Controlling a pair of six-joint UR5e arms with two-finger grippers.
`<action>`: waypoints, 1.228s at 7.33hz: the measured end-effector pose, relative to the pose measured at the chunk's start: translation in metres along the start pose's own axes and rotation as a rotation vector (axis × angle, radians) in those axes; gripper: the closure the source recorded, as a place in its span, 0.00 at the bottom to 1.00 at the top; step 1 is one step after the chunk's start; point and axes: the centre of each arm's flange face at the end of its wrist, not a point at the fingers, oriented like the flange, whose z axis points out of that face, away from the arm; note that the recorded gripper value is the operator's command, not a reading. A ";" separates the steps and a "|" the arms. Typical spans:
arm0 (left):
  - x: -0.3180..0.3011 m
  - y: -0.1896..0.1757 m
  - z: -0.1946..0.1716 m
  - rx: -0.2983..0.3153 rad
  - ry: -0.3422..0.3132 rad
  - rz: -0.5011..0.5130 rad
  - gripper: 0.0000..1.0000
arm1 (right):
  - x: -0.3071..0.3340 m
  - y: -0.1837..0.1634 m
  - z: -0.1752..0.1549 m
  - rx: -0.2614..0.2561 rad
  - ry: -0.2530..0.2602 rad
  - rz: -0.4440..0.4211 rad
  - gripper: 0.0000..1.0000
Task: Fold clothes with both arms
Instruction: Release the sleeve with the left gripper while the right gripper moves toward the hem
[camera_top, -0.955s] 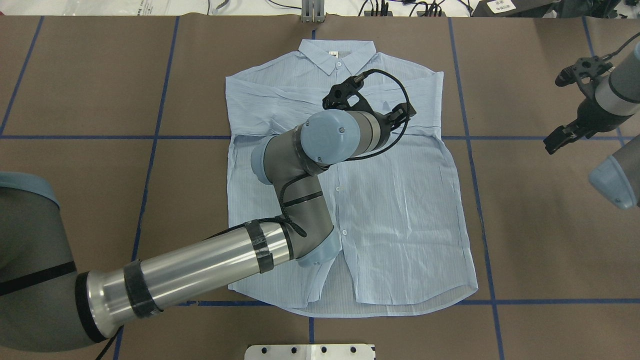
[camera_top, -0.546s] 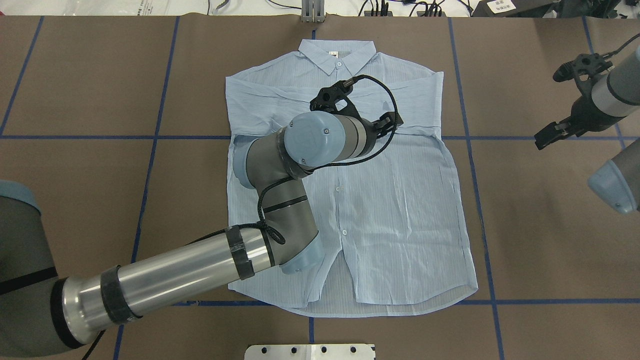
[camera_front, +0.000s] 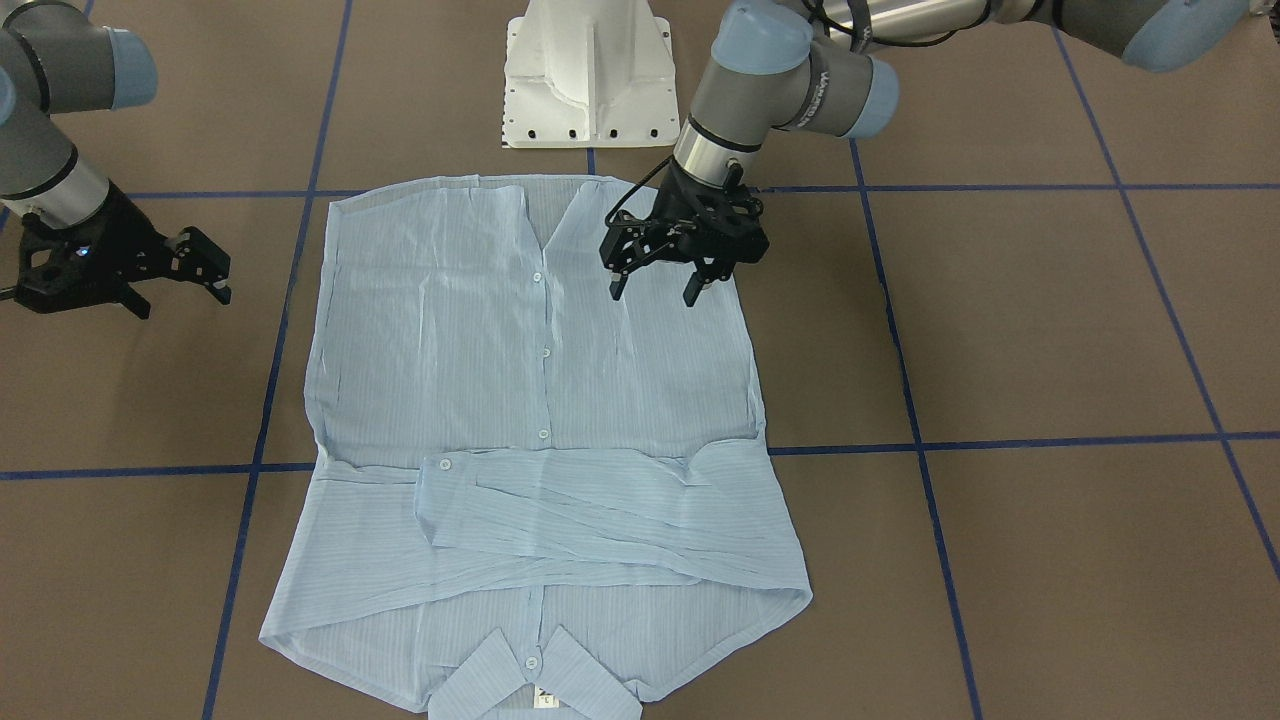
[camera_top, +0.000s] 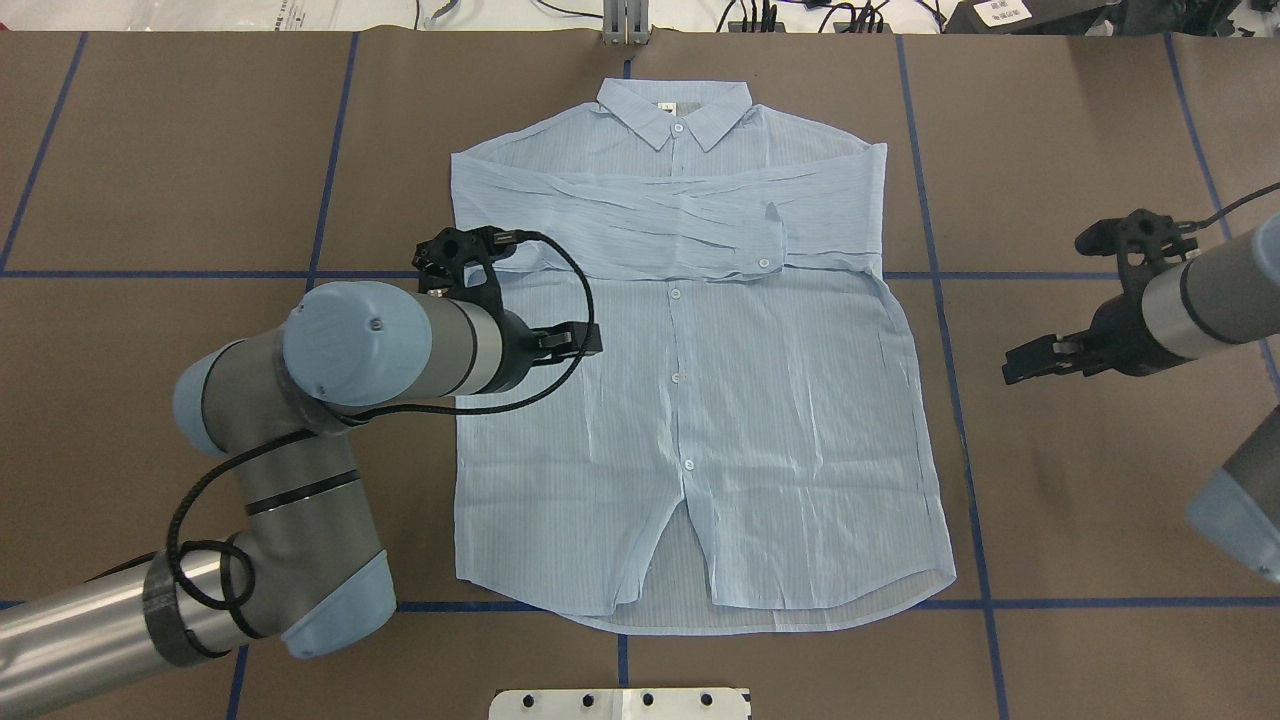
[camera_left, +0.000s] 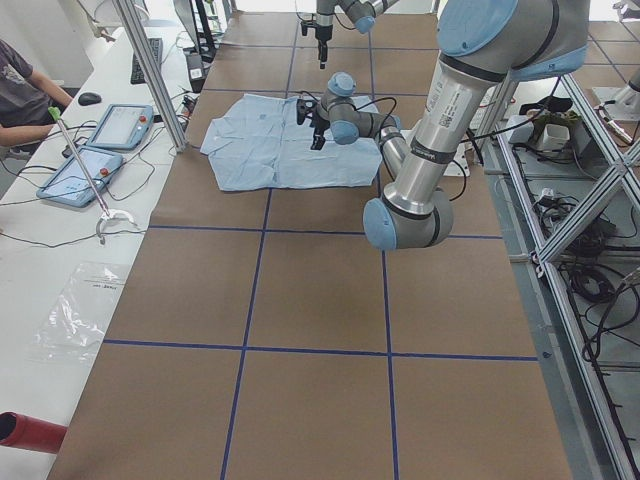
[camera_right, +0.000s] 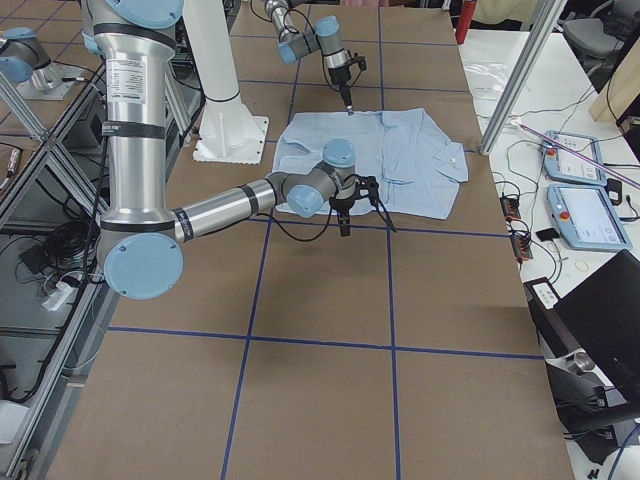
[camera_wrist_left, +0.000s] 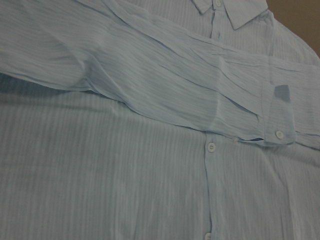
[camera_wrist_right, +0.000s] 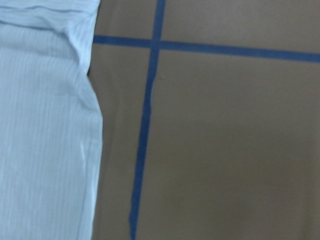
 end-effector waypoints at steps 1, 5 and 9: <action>-0.020 0.006 -0.005 -0.028 -0.022 0.040 0.00 | -0.033 0.025 0.012 0.003 0.005 0.038 0.00; -0.046 0.016 -0.006 -0.063 -0.047 0.076 0.00 | -0.115 0.131 0.060 0.005 0.043 0.058 0.00; -0.049 0.018 -0.005 -0.065 -0.047 0.077 0.00 | -0.115 0.160 0.073 -0.039 0.064 0.031 0.23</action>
